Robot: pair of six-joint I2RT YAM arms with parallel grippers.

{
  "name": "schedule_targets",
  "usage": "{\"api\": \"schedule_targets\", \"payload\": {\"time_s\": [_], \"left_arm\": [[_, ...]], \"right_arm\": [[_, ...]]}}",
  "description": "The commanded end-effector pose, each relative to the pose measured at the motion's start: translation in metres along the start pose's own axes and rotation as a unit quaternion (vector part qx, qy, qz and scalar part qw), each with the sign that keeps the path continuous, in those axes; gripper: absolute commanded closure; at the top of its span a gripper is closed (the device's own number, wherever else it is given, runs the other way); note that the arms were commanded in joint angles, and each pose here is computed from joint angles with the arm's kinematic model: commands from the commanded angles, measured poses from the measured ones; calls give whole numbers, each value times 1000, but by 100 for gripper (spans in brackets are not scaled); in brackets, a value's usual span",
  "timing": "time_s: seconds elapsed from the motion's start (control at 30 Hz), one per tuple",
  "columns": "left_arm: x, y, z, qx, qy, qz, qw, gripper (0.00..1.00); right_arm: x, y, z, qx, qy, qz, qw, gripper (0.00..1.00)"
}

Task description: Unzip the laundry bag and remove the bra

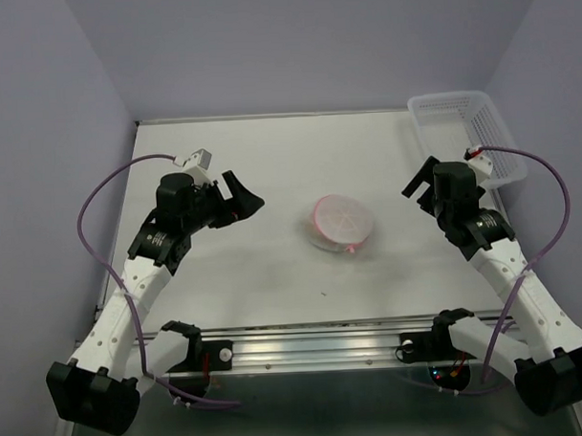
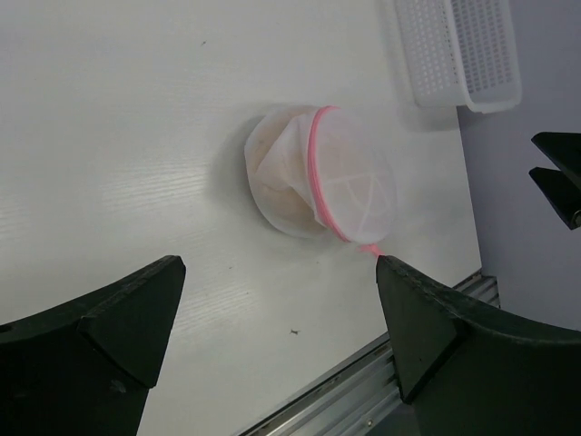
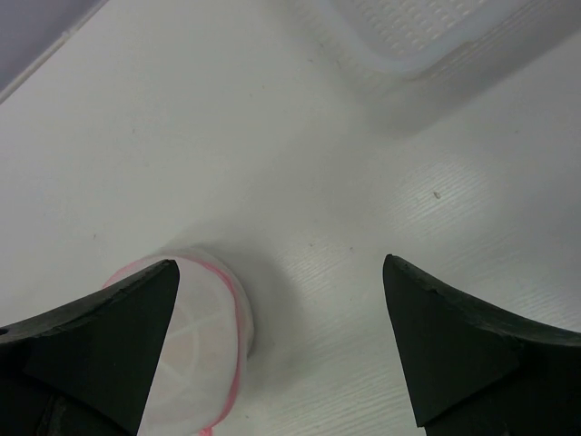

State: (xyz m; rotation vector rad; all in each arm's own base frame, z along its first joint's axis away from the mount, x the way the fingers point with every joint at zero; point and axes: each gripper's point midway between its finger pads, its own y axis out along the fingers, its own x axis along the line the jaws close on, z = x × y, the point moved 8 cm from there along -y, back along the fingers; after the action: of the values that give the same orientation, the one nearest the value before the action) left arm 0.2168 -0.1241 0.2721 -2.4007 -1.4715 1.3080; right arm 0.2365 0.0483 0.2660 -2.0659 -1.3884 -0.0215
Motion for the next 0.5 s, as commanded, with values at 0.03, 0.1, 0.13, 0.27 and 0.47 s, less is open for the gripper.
{"api": "schedule_targets", "payload": {"time_s": [0.03,0.1,0.13,0.27,0.47], "left_arm": [[-3,-12,6,-19,-9,14,1000,1],[0,-10,12,-13,-19,14,1000,1],[0,-9,12,-14,-29,15,999,1],[-12,2,20,-1,-24,27,999,1],[-47,33,27,26,-8,104,994,1]], "right_arm": [[-7,-15,-14,-41,-5,3,999,0],[-10,-17,-12,-45,-5,4,999,0],[-13,-18,-11,-48,-4,6,999,0],[-16,-19,-6,-46,-6,0,999,0],[-10,-18,0,-25,-7,-30,999,0]]}}
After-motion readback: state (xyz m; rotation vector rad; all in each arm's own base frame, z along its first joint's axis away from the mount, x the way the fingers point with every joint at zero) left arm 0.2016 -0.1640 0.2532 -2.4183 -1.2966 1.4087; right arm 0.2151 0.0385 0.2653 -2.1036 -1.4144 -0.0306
